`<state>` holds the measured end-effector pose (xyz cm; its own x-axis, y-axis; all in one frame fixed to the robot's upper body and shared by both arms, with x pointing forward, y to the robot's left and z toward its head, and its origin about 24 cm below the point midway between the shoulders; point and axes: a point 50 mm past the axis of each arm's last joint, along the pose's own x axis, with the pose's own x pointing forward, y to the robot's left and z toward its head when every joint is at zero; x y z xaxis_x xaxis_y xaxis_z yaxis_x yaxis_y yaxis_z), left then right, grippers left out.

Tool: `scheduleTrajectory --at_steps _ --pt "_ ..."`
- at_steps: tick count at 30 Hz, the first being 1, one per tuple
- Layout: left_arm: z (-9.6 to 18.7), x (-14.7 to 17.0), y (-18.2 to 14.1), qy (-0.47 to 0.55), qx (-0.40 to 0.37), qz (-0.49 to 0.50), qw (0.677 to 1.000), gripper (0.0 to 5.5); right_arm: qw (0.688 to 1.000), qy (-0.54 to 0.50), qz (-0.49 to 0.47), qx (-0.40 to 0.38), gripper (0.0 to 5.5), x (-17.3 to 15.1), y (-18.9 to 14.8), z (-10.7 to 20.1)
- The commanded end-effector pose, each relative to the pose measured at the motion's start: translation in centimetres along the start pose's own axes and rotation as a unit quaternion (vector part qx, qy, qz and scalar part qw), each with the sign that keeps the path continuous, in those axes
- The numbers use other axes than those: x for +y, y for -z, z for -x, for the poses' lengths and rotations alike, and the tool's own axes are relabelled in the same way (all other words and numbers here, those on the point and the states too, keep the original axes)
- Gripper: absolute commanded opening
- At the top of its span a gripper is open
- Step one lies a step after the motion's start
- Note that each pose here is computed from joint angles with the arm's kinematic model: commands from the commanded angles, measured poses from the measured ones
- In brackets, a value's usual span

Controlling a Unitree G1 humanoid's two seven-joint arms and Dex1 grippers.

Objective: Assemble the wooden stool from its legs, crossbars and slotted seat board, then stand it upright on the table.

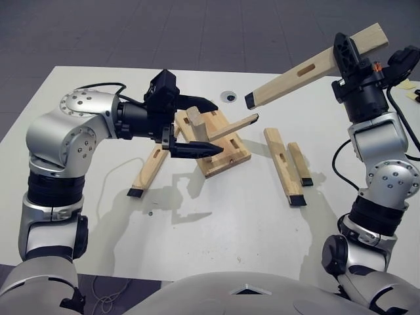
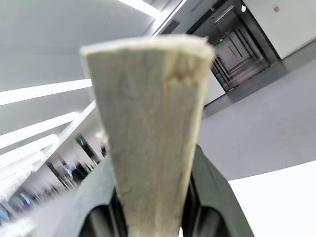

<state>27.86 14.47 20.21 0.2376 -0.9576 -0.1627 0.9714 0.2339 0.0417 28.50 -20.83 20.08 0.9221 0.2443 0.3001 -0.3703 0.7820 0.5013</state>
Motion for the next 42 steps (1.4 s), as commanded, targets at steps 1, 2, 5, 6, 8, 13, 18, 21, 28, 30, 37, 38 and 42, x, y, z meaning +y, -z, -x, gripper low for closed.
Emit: scheduleTrajectory --at_steps 1,2,5,6,8,13,18,21,28,30,37,38,42 --pt "0.6 0.2 -0.6 -0.084 -0.048 -0.012 0.995 5.4 0.99 0.003 0.136 0.025 1.03 0.0 0.6 0.3" --pt "0.7 -0.3 -0.8 -0.086 -0.06 -0.011 0.994 5.4 0.985 0.0 0.168 0.032 1.03 0.1 0.9 0.4" --pt "1.2 -2.1 -0.7 -0.076 -0.068 0.003 0.995 5.4 0.976 0.0 0.213 0.049 1.03 0.2 2.3 0.7" --pt "1.4 -2.4 -0.5 -0.075 -0.065 0.008 0.995 5.4 0.974 -0.002 0.22 0.052 1.03 0.2 2.7 0.9" --pt "1.6 -2.9 -0.1 -0.081 -0.06 0.017 0.995 5.4 0.97 -0.006 0.237 0.056 1.03 0.4 3.3 1.0" --pt "1.6 -2.6 0.9 -0.108 -0.058 0.038 0.992 5.4 0.966 -0.019 0.252 0.06 1.03 1.0 4.4 1.0" --pt "1.2 -2.1 1.3 -0.12 -0.071 0.055 0.989 4.91 0.966 -0.028 0.249 0.062 1.03 1.4 5.1 0.9" --pt "1.4 -2.3 1.3 -0.112 -0.073 0.063 0.989 4.39 0.966 -0.039 0.247 0.064 1.03 1.8 5.5 0.6" --pt "1.7 -2.6 1.2 -0.102 -0.069 0.065 0.99 3.22 0.965 -0.045 0.249 0.071 1.03 2.3 6.3 0.4" --pt "1.6 -2.7 1.4 -0.104 -0.073 0.071 0.989 2.86 0.964 -0.047 0.251 0.072 1.03 2.3 6.3 0.4" --pt "0.9 -3.5 2.1 -0.118 -0.081 0.08 0.986 2.42 0.963 -0.05 0.251 0.083 1.03 2.1 6.3 0.3" --pt "0.8 -3.6 2.1 -0.121 -0.08 0.078 0.986 2.42 0.963 -0.052 0.253 0.084 1.03 2.1 6.3 0.2" --pt "0.1 -4.1 2.6 -0.126 -0.081 0.077 0.986 2.41 0.961 -0.063 0.255 0.085 1.03 2.4 6.3 -0.1"
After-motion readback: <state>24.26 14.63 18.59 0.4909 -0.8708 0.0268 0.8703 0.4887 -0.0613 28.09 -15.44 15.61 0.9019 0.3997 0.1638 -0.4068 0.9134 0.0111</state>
